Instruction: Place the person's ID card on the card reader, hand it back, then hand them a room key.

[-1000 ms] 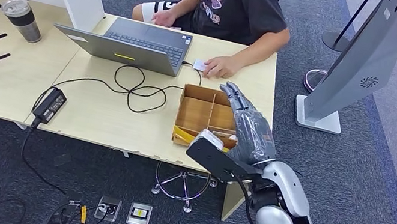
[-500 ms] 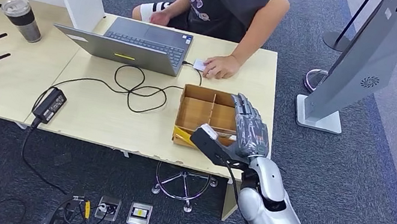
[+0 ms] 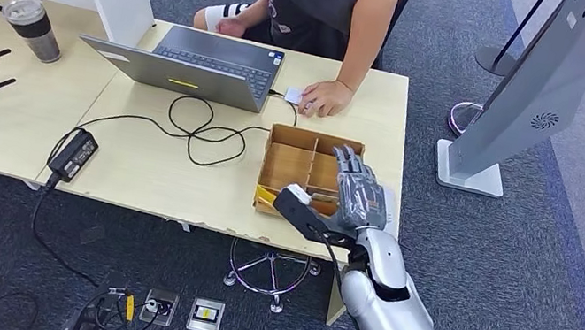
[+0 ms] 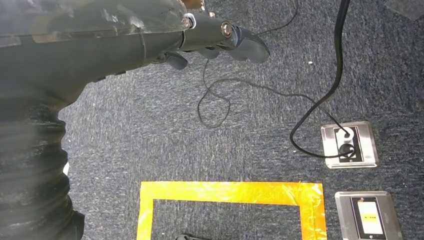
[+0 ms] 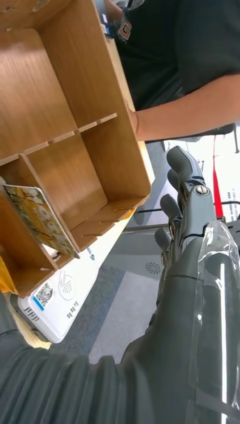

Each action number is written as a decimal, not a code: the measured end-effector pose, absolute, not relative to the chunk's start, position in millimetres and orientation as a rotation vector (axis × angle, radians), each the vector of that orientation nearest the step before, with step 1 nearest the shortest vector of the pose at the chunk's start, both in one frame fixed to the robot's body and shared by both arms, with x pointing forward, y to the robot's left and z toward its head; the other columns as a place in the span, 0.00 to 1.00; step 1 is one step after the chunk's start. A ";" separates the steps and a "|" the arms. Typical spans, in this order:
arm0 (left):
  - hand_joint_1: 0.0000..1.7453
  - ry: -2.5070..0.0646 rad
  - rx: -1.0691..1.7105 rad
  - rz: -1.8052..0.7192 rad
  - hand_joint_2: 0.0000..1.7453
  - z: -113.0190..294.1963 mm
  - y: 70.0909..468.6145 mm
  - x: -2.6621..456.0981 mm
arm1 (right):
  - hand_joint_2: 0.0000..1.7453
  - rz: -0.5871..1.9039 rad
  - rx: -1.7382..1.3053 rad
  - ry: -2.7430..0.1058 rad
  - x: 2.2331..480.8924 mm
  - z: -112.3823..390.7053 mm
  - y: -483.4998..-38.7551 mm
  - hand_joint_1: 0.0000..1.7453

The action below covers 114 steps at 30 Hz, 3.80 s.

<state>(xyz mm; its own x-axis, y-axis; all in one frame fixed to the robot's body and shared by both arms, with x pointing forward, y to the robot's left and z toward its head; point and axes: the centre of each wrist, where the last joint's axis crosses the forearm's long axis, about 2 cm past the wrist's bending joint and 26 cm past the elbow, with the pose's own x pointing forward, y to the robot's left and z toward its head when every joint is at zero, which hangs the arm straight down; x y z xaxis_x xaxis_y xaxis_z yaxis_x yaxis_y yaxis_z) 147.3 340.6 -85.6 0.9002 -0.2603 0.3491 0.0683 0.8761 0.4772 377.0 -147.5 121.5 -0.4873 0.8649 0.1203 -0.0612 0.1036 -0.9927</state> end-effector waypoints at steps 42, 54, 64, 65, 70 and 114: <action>0.00 -0.420 0.477 -0.179 1.00 -85.6 340.4 147.2 | 1.00 1.529 -0.799 -1.569 380.9 117.3 -147.1 0.26; 0.00 -0.420 0.477 -0.181 1.00 -85.7 340.2 147.1 | 1.00 1.545 -0.790 -1.543 379.7 114.5 -145.9 0.54; 0.00 -0.420 0.478 -0.182 1.00 -85.7 340.2 147.0 | 1.00 1.552 -0.799 -1.538 379.6 114.4 -146.0 0.57; 0.00 -0.420 0.478 -0.182 1.00 -85.7 340.2 147.0 | 1.00 1.553 -0.800 -1.536 379.6 114.3 -146.0 0.58; 0.00 -0.420 0.478 -0.184 1.00 -85.7 340.2 146.9 | 1.00 1.559 -0.805 -1.523 379.4 113.7 -146.2 0.59; 0.00 -0.411 0.481 -0.186 1.00 -87.5 339.1 141.6 | 1.00 1.485 -0.905 -1.646 403.7 167.1 -151.6 1.00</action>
